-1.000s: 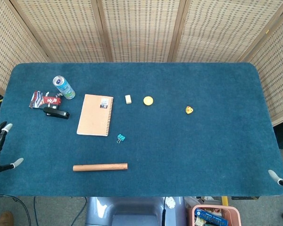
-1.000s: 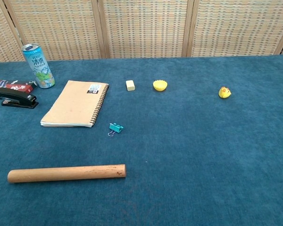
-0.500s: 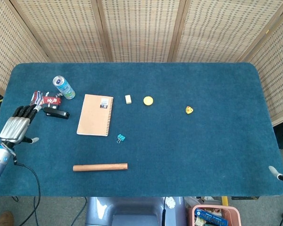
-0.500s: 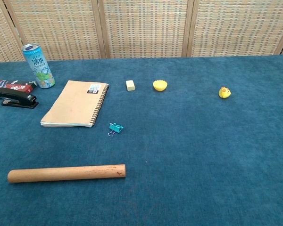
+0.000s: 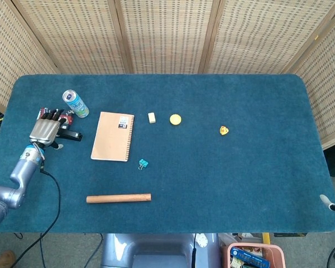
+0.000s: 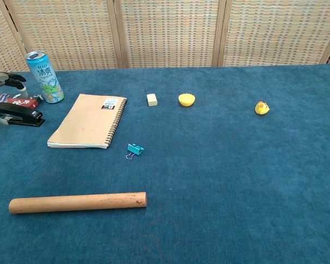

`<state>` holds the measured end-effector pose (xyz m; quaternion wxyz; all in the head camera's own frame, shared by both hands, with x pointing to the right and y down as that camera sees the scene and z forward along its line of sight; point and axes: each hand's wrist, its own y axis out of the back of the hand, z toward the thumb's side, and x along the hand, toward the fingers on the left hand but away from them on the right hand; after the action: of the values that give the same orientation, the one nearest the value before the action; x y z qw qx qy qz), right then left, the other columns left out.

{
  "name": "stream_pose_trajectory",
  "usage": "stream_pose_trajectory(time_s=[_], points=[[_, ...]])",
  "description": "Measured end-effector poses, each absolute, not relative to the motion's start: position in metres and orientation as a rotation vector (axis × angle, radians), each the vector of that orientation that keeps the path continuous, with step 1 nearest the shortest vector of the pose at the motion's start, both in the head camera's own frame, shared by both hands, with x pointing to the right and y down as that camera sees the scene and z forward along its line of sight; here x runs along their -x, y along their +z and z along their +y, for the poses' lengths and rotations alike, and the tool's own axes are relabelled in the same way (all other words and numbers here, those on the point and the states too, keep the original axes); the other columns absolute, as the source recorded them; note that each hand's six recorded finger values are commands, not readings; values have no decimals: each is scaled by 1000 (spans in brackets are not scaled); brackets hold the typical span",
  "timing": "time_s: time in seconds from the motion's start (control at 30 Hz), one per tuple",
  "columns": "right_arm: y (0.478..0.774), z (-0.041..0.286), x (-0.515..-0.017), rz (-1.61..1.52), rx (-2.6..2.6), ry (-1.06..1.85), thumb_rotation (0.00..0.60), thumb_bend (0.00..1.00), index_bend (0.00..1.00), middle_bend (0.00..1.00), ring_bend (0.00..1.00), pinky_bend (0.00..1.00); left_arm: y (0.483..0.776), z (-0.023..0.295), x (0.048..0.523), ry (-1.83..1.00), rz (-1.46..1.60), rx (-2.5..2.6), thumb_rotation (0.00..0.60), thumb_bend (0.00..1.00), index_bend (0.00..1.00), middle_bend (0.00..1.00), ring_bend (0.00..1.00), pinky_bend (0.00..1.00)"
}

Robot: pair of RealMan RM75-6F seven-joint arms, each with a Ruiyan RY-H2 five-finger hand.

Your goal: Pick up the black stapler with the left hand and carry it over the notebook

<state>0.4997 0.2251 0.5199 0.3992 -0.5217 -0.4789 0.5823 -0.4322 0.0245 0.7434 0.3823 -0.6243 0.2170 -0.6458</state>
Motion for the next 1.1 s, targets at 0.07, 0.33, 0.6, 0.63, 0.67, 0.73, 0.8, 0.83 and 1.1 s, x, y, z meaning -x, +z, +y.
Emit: stream_pose_trajectory(time_s=[0.07, 0.33, 0.6, 0.63, 0.67, 0.73, 0.8, 0.83, 1.1], points=[[521, 225, -500, -1211, 1320, 1478, 600, 0, 0, 0, 0, 0, 748, 21, 426, -1644, 552, 1583, 600, 142, 389, 158, 129, 216], [522, 224, -502, -1219, 1319, 1481, 600, 0, 0, 0, 0, 0, 761, 14, 403, -1627, 569, 1591, 600, 200, 596, 349, 297, 380], [521, 224, -503, -1231, 1323, 1476, 600, 0, 0, 0, 0, 0, 763, 11, 396, -1610, 613, 1556, 600, 396, 707, 454, 406, 469], [521, 224, -503, -1233, 1325, 1475, 600, 0, 0, 0, 0, 0, 763, 11, 396, -1609, 617, 1556, 600, 395, 707, 455, 409, 472], [521, 224, -503, -1234, 1327, 1475, 600, 0, 0, 0, 0, 0, 762, 11, 397, -1608, 623, 1556, 600, 396, 708, 455, 409, 471], [521, 224, -503, -1233, 1330, 1474, 600, 0, 0, 0, 0, 0, 761, 11, 400, -1608, 631, 1557, 600, 396, 709, 455, 409, 470], [521, 224, -503, -1233, 1332, 1474, 600, 0, 0, 0, 0, 0, 759, 11, 403, -1604, 637, 1555, 600, 397, 710, 456, 410, 470], [521, 224, -502, -1233, 1333, 1474, 600, 0, 0, 0, 0, 0, 758, 11, 403, -1598, 638, 1555, 600, 397, 711, 456, 410, 470], [517, 224, -500, -1247, 1343, 1454, 600, 0, 0, 0, 0, 0, 730, 13, 386, -1389, 624, 1577, 600, 403, 718, 461, 414, 470]])
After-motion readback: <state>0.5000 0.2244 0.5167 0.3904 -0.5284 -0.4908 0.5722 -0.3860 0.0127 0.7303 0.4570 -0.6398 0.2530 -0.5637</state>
